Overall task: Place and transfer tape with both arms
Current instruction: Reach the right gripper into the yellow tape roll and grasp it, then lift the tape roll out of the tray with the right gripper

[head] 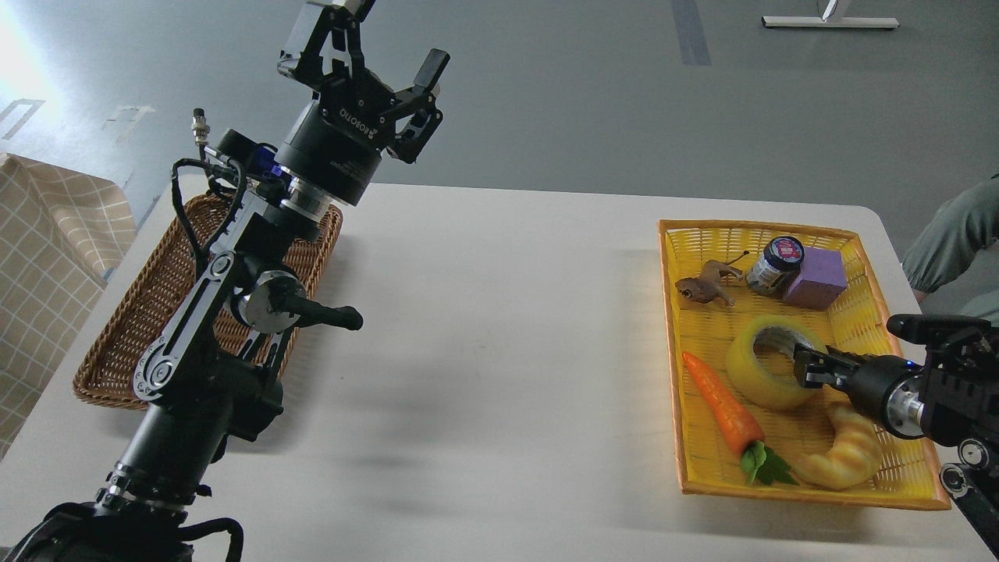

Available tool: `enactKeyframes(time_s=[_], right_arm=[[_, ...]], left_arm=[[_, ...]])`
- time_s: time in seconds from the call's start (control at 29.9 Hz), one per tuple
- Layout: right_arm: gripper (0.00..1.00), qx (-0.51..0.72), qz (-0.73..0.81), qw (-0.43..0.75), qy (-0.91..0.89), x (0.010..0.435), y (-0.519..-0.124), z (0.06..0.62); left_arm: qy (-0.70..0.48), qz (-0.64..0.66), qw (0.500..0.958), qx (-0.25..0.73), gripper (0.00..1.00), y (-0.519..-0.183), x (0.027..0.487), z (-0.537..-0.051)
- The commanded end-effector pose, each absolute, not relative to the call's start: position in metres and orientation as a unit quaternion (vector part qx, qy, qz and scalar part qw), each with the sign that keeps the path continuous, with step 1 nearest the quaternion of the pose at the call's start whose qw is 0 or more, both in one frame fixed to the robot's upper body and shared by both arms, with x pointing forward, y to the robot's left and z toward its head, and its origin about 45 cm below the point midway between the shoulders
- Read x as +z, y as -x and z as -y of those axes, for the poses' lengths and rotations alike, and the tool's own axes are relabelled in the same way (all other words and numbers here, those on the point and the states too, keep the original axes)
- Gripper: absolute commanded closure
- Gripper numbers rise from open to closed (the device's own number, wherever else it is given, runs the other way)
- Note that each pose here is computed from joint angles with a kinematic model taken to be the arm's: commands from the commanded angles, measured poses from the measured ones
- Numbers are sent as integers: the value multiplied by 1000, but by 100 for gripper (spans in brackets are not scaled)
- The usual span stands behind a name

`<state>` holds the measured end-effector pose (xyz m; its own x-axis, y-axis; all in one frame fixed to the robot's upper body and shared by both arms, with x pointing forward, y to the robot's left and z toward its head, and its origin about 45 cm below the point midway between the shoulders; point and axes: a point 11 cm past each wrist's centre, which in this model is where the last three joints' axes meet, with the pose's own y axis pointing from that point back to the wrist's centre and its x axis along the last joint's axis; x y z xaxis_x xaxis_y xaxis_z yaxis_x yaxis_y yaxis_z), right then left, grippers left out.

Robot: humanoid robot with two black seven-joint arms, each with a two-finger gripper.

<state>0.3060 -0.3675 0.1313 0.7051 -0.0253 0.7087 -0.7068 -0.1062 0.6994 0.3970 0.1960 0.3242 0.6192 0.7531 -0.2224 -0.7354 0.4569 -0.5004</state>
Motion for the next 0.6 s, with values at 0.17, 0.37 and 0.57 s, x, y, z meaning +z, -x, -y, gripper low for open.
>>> enactKeyframes(time_s=[0.17, 0.37, 0.57], right_arm=[[87, 283, 267, 611, -689, 135, -308, 366], [87, 291, 269, 611, -685, 142, -311, 368], [87, 311, 281, 599, -683, 167, -318, 371]], left_arm=[[286, 18, 853, 436, 2, -397, 325, -198], [286, 17, 853, 435, 2, -397, 325, -197], [286, 15, 854, 435, 2, -397, 324, -196]])
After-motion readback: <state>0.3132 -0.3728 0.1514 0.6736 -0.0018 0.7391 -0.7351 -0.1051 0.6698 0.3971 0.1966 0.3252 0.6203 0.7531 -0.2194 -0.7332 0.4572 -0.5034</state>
